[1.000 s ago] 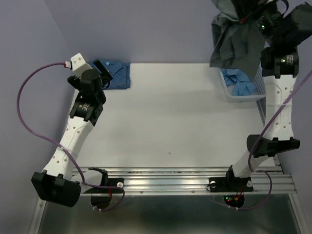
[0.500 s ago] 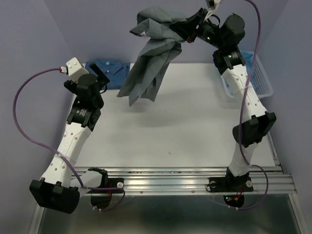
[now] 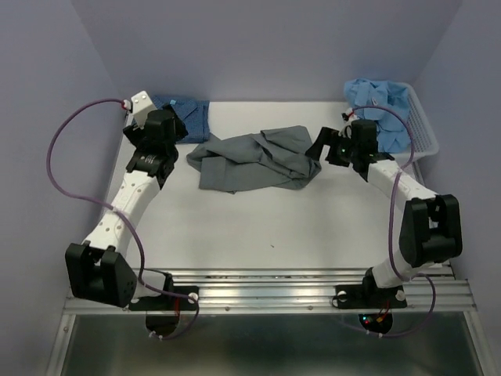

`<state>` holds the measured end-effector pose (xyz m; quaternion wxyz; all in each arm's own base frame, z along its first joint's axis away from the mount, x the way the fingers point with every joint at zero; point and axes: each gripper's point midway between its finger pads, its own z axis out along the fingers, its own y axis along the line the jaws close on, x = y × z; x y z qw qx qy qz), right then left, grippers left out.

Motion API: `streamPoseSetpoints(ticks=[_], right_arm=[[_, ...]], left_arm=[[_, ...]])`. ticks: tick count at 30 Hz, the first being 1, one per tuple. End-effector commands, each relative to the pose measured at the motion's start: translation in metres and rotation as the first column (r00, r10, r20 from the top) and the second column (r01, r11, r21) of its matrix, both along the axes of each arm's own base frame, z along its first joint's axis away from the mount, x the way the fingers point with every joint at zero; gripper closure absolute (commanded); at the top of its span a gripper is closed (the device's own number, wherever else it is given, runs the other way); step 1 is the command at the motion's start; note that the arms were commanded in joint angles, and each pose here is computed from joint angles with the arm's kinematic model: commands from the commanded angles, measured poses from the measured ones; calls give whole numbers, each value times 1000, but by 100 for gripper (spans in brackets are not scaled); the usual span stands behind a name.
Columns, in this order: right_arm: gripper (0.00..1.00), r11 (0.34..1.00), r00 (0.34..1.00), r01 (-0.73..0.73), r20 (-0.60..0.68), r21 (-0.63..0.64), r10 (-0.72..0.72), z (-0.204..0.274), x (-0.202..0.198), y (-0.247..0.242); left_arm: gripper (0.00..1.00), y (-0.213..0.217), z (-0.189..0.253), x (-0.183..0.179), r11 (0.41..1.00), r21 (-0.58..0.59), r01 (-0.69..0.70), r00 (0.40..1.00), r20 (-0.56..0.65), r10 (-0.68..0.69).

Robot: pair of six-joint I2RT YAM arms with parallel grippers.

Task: Fold and stack the long sleeve shirts
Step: Move the shirt to the center of the board, then flatten the shirt out

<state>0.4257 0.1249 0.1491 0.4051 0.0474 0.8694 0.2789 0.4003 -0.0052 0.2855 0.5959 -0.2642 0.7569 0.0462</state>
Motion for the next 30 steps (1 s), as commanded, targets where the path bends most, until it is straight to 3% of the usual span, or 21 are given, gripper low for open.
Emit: streamPoseSetpoints(ticks=[1,6,12,18,24,30], right_arm=[[0,981,982,60,184,-182,-26,65,3,13],[0,949,984,-23,162,-314,78,52,3,47],[0,847,976,-76,135,-527,171,24,28,87],[0,829,978,-86,111,-553,176,2,64,108],[0,828,974,-87,126,-554,187,0,90,122],[0,829,969,-153,84,-538,233,-16,84,131]], left_arm=[[1,-8,-19,13,999,-26,22,997,-71,-23],[1,-25,-67,22,983,-142,117,977,-160,-139],[1,-31,-137,20,944,-288,160,933,-268,-240],[1,-69,-185,20,835,-433,339,845,-250,-473],[1,-91,-214,23,769,-492,408,767,-272,-581],[1,-100,-235,16,779,-480,404,744,-322,-585]])
